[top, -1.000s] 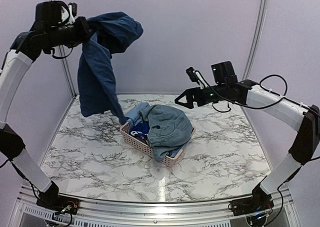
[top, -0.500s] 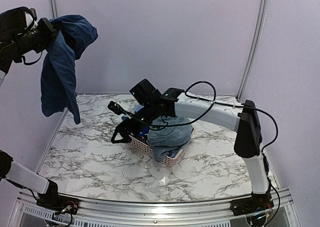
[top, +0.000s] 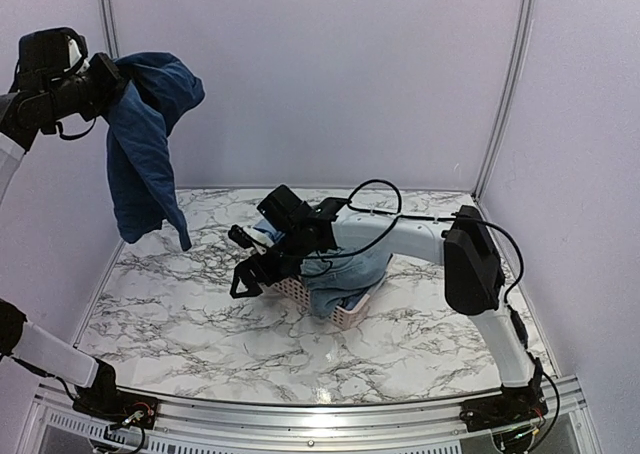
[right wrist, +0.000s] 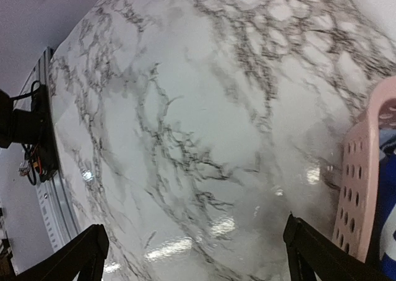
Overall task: Fold and stack the mixed laundry pile
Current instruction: Move the bin to the corner of the board, then place the crumpled T-shirt at the center of the board.
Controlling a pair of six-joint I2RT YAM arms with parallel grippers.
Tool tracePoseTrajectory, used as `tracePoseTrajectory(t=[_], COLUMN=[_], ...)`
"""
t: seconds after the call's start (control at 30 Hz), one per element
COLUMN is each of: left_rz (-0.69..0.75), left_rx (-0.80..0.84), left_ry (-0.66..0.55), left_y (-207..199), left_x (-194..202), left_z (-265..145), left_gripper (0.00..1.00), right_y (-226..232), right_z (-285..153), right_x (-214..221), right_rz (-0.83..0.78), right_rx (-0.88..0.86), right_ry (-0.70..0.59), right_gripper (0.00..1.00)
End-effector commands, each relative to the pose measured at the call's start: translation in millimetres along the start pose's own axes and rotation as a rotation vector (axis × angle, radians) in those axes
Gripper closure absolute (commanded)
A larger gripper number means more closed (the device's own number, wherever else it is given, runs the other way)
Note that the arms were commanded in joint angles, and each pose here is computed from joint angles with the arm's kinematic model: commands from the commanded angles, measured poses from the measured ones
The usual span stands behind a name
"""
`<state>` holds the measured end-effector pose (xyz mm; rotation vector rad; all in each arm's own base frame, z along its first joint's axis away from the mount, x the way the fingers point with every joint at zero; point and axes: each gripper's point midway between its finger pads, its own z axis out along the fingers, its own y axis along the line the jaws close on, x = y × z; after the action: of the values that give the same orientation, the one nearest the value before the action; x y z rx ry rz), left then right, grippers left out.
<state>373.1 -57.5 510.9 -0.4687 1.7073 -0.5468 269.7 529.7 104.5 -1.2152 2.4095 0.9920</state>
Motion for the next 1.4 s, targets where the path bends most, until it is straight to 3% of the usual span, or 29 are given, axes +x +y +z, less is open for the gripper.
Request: tracePoseTrajectory(t=[0.0,0.2,0.53,0.73,0.93,1.03,1.13,1.2,1.23,1.27,1.3,1.37], left_rz=[-0.016,-0.006,0.017,0.044,0.221,0.388,0.661,0.889,0.984,1.045,1.053,0.978], left_rx=[0.065,0.067,0.062,0.178,0.239,0.259,0.327,0.357,0.363,0.367,0.376,0.375], left_ry=[-0.064,-0.052,-0.017,0.116,0.289,0.408,0.568,0.695,0.74,0.772,0.801,0.818], left_y=[-14,-14,-9,-27,-51,-70,-93,-98,-96,-94,-91,-87], left_x=[-17,-13,-1,28,103,173,262,329,356,375,387,388], left_z=[-1,6,15,39,67,68,50,25,14,5,-1,-7], left_gripper=[1.0,1.0,1.0,1.0,1.0,1.0,1.0,0.81,0.64,0.4,0.26,0.1], right_y=[-150,-212,-348,-390,-360,-329,-297,-280,-273,-268,-263,-256], right_z=[-35,-84,-237,-303,-326,-335,-338,-335,-334,-332,-326,-318], right_x=[31,43,144,133,74,50,33,28,28,29,32,40], right_rz=[0.327,0.372,0.588,0.617,0.54,0.482,0.424,0.401,0.392,0.391,0.397,0.395], right_rx=[0.332,0.479,0.759,0.817,0.664,0.583,0.506,0.466,0.449,0.438,0.422,0.4], right_ry=[-0.015,-0.046,-0.091,-0.196,-0.359,-0.426,-0.468,-0.476,-0.474,-0.469,-0.455,-0.425], right_gripper=[0.01,0.01,0.01,0.01,0.01,0.01,0.01,0.01,0.02,0.01,0.01,0.02])
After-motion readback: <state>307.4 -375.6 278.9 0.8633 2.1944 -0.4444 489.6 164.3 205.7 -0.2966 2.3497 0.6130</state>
